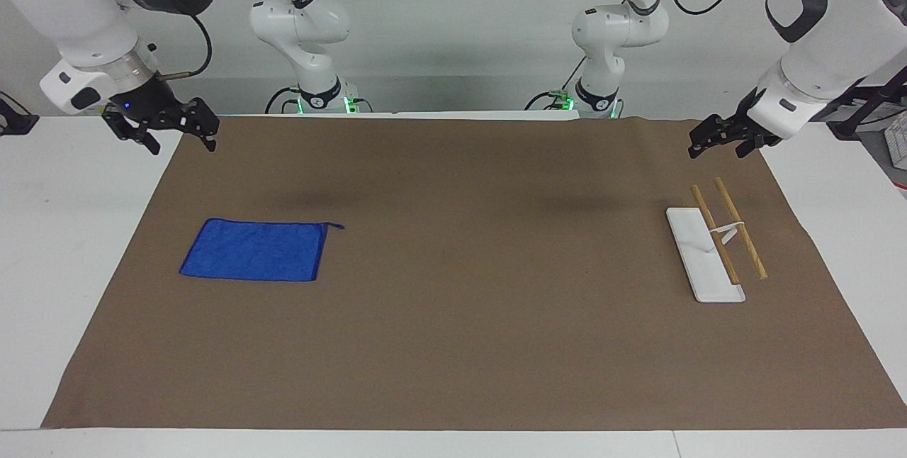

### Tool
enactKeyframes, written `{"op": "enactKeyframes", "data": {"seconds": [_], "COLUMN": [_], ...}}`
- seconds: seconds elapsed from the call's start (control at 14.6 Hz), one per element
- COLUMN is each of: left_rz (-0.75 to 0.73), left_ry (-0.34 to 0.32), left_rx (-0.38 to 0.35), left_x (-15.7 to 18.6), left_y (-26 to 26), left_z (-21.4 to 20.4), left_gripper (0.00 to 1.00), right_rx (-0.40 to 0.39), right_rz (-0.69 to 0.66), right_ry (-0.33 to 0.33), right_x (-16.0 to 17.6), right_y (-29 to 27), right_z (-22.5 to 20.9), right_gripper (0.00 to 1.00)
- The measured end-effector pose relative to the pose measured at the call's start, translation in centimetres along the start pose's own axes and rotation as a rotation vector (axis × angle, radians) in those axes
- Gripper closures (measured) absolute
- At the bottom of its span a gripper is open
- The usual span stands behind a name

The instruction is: Right arm passes towel to left arm to hang

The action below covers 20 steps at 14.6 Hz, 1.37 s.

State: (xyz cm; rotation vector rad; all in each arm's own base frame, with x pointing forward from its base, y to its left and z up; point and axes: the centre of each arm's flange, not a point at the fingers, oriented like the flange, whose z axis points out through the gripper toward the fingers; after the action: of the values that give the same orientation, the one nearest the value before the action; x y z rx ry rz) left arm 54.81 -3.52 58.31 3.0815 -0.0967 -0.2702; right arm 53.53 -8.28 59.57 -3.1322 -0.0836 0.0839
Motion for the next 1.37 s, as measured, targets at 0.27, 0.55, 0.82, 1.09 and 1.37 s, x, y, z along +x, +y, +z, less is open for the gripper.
{"op": "enactKeyframes", "data": {"seconds": [0.27, 0.55, 0.82, 1.09, 1.37], "left_rz": [0.001, 0.002, 0.002, 0.002, 0.002], "left_ry": [0.0, 0.0, 0.001, 0.005, 0.005], "left_rx": [0.0, 0.0, 0.0, 0.0, 0.0], "left_x": [0.0, 0.0, 0.0, 0.0, 0.0], "left_y": [0.1, 0.1, 0.1, 0.1, 0.1], "left_z": [0.0, 0.0, 0.0, -0.2, -0.2], "left_gripper": [0.0, 0.0, 0.0, 0.0, 0.0], "right_rx": [0.0, 0.001, 0.004, -0.014, -0.024], "right_rz": [0.005, 0.007, 0.024, 0.004, -0.003], "right_ry": [0.0, 0.0, -0.023, 0.004, 0.011], "right_x": [-0.1, -0.1, 0.4, 2.7, 2.7], "right_y": [0.3, 0.4, 2.4, 4.0, 3.6], "right_z": [0.0, 0.0, 2.3, 12.1, 19.7], "right_gripper": [0.0, 0.0, 0.0, 0.0, 0.0]}}
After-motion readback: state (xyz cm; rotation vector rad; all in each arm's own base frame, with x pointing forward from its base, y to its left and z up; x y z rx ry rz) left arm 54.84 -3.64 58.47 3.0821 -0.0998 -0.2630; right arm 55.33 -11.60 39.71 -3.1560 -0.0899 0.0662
